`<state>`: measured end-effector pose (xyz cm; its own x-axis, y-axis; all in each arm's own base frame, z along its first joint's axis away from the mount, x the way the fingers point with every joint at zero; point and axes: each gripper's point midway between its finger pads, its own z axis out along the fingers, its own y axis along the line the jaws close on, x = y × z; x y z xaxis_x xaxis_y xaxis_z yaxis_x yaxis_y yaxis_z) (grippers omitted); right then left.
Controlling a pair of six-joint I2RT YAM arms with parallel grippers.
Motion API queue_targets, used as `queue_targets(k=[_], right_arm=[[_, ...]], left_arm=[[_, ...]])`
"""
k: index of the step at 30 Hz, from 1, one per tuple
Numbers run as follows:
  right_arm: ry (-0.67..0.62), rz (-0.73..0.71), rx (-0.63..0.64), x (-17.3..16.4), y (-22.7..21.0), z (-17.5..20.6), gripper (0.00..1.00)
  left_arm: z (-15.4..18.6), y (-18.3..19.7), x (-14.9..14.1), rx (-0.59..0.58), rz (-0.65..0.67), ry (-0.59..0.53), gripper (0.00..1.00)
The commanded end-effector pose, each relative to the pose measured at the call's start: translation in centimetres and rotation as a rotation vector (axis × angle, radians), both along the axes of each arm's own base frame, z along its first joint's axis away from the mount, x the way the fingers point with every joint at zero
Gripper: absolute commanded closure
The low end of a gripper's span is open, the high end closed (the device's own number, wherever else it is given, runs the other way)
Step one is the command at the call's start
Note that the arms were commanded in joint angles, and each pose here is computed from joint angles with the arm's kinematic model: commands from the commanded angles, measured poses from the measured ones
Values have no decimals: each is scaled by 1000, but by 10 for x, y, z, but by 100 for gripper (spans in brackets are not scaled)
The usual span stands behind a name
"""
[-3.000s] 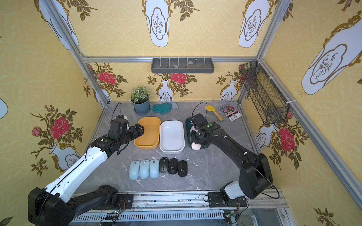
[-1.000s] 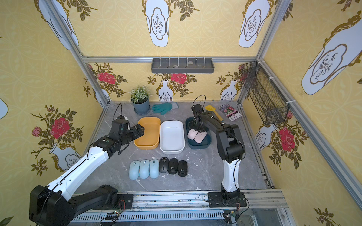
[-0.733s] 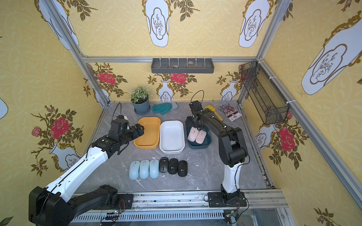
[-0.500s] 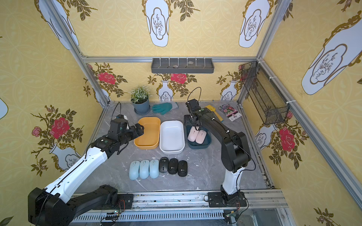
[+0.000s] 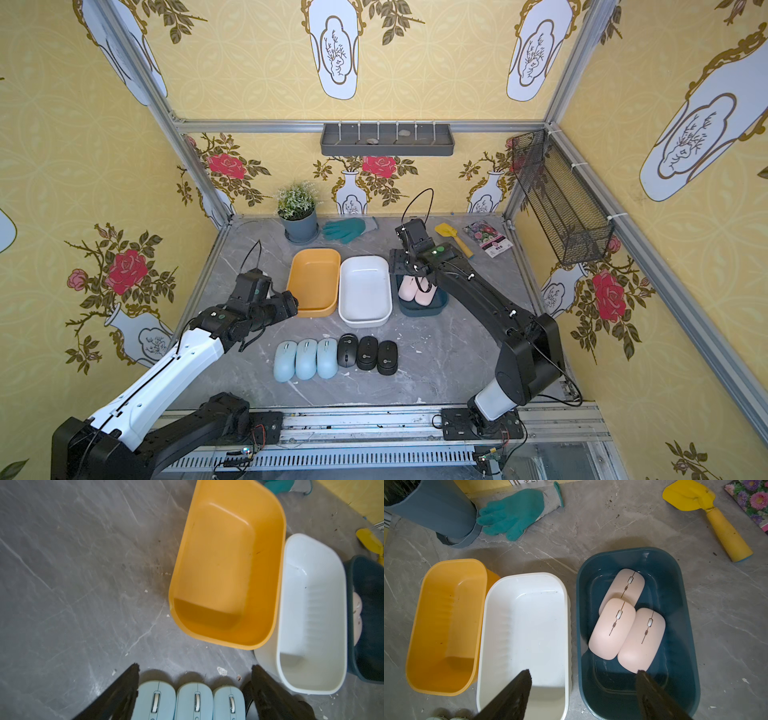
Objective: Place the mice by color into the storage box
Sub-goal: Pick up the mouse from the center of the board.
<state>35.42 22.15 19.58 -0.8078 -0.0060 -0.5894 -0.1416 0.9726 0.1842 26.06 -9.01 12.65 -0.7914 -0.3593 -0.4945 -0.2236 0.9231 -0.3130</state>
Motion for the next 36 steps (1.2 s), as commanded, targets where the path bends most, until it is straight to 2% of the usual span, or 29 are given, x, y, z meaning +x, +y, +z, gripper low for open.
queue_targets(k=[1, 4, 5, 9, 13, 21, 28, 36], right_arm=[[-3, -8, 21, 5, 5, -2, 18], [19, 4, 16, 4, 9, -8, 18], [21, 3, 14, 4, 9, -9, 18], [29, 6, 23, 2, 10, -17, 18], [56, 12, 20, 1, 12, -27, 18], [80, 17, 11, 1, 14, -36, 18], [96, 20, 11, 2, 17, -41, 18], [111, 22, 7, 4, 19, -46, 18]], left_arm=[[-21, 0, -26, -22, 12, 113, 18], [-38, -3, -42, -42, 34, 171, 21], [-46, -10, -53, -35, 15, 201, 21], [-75, -3, -86, 33, 74, 331, 21], [-90, -3, -102, 57, 93, 390, 23], [-90, 0, -105, 62, 98, 377, 23], [-104, 2, -113, 65, 105, 418, 23], [-112, 7, -110, 96, 113, 404, 22]])
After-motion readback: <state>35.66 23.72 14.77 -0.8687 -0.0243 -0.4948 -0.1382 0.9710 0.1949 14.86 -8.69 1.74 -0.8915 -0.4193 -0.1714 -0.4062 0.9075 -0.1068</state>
